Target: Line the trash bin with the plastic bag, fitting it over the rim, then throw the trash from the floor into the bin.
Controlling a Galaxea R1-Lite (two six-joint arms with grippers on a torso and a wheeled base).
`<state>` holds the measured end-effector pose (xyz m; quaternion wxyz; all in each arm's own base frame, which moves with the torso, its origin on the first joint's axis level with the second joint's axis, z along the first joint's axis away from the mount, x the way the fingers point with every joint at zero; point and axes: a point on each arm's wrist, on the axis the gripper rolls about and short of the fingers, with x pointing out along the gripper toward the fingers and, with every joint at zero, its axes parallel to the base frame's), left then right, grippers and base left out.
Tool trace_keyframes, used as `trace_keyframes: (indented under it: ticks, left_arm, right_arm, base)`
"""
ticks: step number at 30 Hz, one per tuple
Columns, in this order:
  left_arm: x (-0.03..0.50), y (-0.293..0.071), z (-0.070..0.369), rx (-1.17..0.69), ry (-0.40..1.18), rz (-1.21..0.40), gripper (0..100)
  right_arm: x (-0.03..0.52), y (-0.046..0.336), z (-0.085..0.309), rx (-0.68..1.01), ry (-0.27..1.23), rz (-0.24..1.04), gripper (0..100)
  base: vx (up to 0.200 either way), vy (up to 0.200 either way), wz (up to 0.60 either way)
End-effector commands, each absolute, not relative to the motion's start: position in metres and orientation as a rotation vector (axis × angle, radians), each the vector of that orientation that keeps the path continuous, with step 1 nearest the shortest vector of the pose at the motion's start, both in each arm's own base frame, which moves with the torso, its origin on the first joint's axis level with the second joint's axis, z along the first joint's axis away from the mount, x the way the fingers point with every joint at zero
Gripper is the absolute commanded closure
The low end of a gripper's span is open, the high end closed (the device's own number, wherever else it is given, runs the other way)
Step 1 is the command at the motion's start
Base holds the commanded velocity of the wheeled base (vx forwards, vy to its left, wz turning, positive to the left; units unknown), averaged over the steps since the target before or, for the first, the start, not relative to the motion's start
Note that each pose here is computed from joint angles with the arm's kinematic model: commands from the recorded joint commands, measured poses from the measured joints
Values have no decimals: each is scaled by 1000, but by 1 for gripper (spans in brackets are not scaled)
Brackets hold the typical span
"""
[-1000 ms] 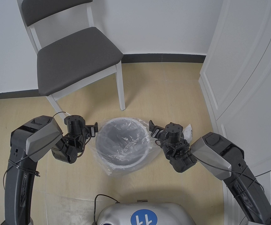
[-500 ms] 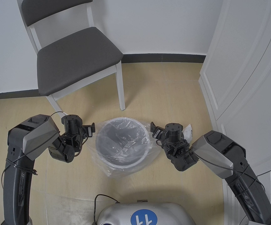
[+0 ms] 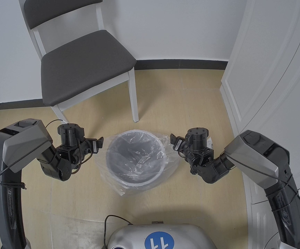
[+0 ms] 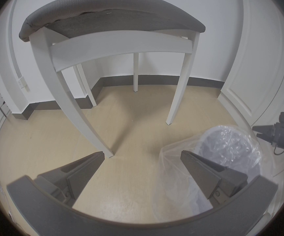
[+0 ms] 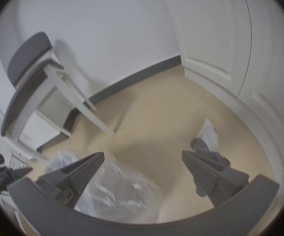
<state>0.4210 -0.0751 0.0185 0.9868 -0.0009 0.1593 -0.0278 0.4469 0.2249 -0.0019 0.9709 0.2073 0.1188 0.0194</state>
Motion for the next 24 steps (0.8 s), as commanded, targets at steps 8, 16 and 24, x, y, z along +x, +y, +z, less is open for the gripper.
trace_keyframes:
  ticks: [8,16,24]
  left_arm:
    - [409,-69,4,86,432,-93,0]
    - [408,-70,-11,94,484,-98,0]
    - [404,-69,-19,87,560,-142,0]
  right_arm:
    - [413,214,-6,295,488,117,0]
    - [408,213,-12,276,511,119,0]
    - [394,207,-14,220,562,168,0]
  base:
    - [0,0,0]
    - [0,0,0]
    - [0,0,0]
